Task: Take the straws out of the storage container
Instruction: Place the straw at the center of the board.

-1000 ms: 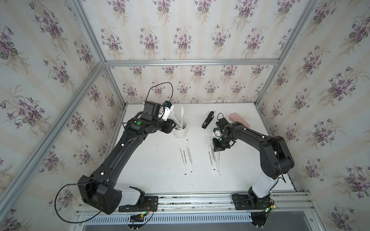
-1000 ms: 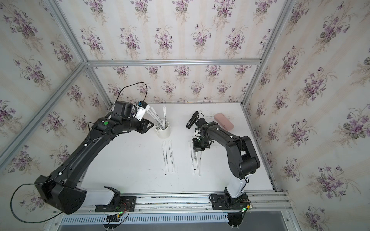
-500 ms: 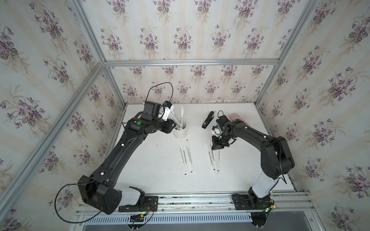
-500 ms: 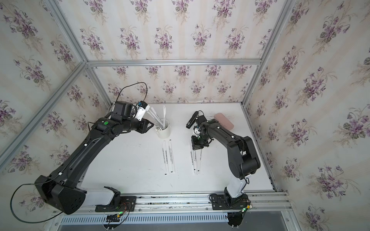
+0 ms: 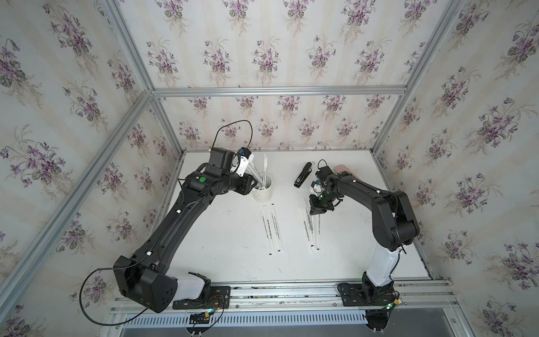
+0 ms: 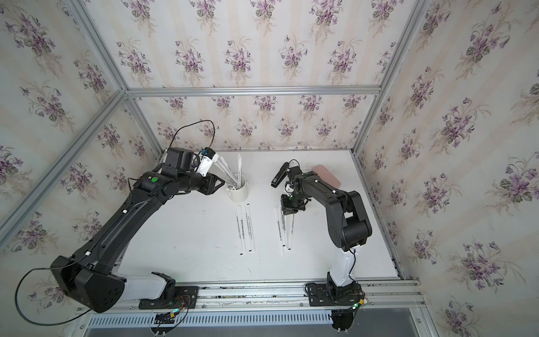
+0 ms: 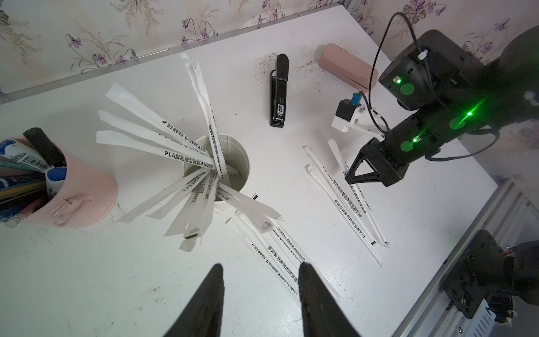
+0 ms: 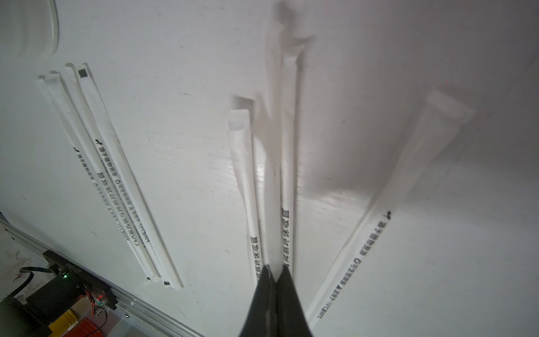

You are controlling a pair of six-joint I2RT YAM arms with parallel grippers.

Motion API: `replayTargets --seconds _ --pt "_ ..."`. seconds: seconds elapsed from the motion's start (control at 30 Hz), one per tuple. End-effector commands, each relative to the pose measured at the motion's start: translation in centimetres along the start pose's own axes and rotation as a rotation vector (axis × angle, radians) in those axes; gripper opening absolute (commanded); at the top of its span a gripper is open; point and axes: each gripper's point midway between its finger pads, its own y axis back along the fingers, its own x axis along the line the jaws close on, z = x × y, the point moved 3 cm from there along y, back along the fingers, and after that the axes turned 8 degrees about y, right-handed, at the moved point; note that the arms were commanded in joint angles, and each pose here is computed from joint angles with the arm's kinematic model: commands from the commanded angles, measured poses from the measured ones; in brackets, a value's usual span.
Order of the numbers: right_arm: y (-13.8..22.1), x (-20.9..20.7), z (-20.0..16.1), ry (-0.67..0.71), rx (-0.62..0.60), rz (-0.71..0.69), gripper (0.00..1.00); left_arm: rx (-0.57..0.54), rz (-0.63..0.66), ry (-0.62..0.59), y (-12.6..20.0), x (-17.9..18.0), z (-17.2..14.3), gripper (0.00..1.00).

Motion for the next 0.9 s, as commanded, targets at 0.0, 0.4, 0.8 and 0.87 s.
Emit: replayTargets --seconds 0.0,0.4,0.8,0.87 --pt "0.2 -0.5 0.1 -0.001 -0.009 -0.034 0.1 -0.013 -0.013 -0.003 0.3 -0.3 0.3 0.43" --pt "1.7 -0.3 -0.2 0.001 -0.049 -0.057 0.18 -0.015 -0.006 -0.006 0.5 -0.2 0.3 0.43" --pt "7.0 4.8 3.1 0.134 -0.422 0.052 0.16 -0.062 0.084 -0.03 0.8 1.0 0.9 0.43" --pt "7.8 6.5 3.1 0.176 -0.501 0.104 0.14 -0.073 0.078 0.0 0.7 0.8 1.4 0.43"
